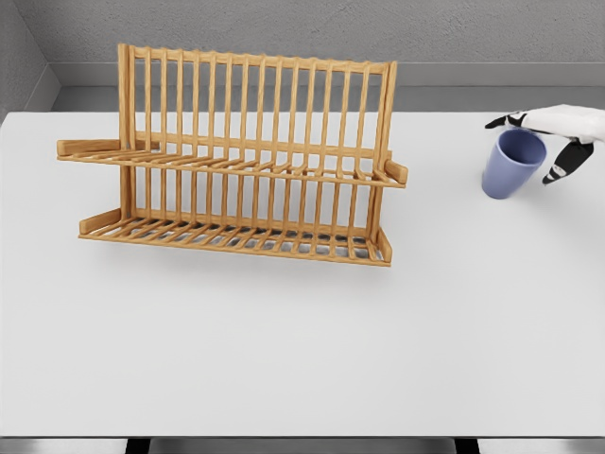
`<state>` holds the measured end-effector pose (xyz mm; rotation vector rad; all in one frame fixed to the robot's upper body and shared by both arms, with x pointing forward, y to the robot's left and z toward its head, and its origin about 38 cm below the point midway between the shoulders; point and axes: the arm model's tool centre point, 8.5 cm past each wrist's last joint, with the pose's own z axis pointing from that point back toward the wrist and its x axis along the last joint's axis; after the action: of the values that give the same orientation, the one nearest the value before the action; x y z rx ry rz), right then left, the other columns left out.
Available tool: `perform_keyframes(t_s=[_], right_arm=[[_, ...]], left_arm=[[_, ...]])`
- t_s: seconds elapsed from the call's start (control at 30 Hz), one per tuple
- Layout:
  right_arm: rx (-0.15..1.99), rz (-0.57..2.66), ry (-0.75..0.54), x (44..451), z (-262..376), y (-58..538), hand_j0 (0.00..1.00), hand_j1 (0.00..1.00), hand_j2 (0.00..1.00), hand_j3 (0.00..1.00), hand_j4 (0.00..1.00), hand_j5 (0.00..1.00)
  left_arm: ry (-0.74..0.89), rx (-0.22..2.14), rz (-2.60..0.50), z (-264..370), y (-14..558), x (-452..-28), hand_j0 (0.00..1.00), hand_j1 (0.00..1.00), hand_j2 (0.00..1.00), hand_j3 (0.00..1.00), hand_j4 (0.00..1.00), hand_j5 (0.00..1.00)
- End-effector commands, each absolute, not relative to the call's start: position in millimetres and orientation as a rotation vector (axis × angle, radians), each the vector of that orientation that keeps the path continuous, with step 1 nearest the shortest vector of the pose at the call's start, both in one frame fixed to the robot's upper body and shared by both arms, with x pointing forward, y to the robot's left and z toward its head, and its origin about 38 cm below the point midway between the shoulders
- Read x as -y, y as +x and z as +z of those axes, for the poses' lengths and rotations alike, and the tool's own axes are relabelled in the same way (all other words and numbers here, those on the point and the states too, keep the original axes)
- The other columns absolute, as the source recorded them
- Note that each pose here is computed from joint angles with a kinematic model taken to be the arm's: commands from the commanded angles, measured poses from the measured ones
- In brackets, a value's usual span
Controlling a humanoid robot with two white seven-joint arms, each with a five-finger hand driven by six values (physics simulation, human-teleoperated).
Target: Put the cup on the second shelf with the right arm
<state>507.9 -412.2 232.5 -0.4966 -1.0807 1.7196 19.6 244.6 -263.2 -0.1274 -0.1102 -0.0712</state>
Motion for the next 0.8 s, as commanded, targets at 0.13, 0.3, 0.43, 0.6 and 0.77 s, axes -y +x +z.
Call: perform_keyframes(t_s=[0.13,0.3,0.43,0.6,0.77], right_arm=[[1.078,1.712,-0.490,408,228,513,1.00,1.00,1.00,1.00,1.00,1.00],[1.074,1.708,-0.483,406,224,514,1.00,1.00,1.00,1.00,1.00,1.00],[1.065,1.709,-0.492,407,225,516,1.00,1.00,1.00,1.00,1.00,1.00],[1.059,1.716,-0.483,404,221,517,1.00,1.00,1.00,1.00,1.00,1.00],[1.053,1.732,-0.475,401,218,516,0.76,0.76,0.76,0.76,0.76,0.76]], left_arm=[[-0.129,0.110,-0.071,-263,20,-244,1.00,1.00,1.00,1.00,1.00,1.00],[-0.129,0.110,-0.070,-263,20,-244,1.00,1.00,1.00,1.00,1.00,1.00],[-0.129,0.112,-0.071,-263,20,-244,1.00,1.00,1.00,1.00,1.00,1.00],[-0.129,0.110,-0.070,-263,20,-244,1.00,1.00,1.00,1.00,1.00,1.00],[-0.127,0.110,-0.071,-263,19,-245,1.00,1.00,1.00,1.00,1.00,1.00]])
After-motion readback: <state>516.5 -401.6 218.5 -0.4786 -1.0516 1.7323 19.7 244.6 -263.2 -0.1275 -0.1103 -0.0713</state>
